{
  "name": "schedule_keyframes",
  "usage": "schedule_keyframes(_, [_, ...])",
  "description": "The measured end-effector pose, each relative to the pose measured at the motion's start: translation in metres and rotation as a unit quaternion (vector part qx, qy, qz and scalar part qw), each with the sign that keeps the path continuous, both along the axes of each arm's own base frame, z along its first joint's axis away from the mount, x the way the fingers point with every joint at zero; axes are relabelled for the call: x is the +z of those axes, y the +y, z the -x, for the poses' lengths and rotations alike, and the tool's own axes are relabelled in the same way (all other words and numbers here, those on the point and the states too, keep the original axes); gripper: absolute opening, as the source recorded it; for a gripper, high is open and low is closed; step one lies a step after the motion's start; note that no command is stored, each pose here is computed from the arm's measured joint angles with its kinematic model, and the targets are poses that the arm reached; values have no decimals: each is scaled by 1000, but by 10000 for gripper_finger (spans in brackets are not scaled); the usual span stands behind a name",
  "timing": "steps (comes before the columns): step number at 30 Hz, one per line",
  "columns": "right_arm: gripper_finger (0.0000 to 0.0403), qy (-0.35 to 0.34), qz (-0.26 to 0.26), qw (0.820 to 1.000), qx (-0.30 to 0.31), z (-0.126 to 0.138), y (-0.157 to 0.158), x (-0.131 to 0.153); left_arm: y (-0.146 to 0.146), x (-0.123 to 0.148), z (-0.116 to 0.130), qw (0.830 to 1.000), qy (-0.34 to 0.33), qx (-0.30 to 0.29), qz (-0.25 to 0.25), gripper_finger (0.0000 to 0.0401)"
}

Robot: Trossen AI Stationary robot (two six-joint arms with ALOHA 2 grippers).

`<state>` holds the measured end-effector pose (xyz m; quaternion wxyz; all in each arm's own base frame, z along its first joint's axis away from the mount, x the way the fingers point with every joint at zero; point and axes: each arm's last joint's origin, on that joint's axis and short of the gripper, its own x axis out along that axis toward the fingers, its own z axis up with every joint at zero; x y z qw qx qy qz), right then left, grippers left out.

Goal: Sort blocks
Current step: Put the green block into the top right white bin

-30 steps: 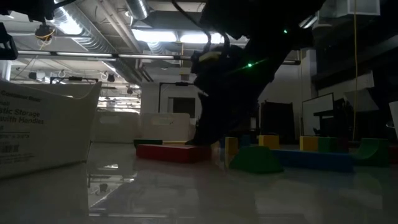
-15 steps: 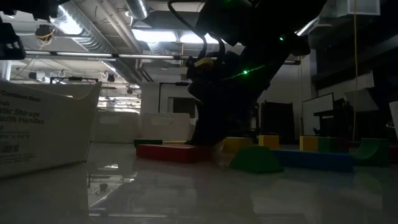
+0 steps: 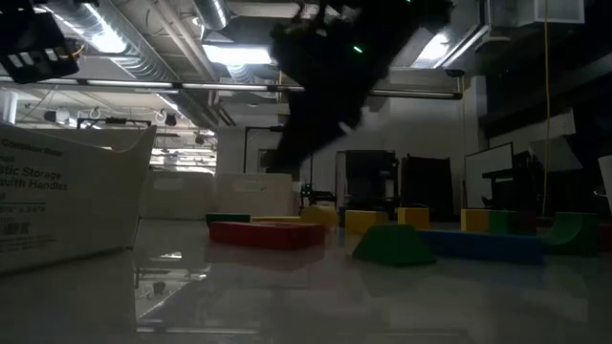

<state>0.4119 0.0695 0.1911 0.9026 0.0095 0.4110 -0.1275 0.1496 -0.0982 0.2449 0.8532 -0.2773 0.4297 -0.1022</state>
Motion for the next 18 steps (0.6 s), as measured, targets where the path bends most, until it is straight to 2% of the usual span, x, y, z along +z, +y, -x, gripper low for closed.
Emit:
schedule_keyframes(6, [136, -42, 90, 995, 14, -23, -39, 48, 2, 0, -2, 998, -29, 19, -45, 191])
schedule_keyframes(10, [140, -63, 127, 990, -3, -31, -80, 70, 4, 0, -2, 996, -45, 34, -73, 191])
schedule_keyframes(13, [151, -70, 139, 988, -20, -32, -115, 78, 5, 0, -3, 994, -51, 37, -85, 191])
schedule_keyframes(18, [168, -113, 118, 986, -32, -30, -168, 84, 5, 0, -3, 993, -58, 29, -100, 191])
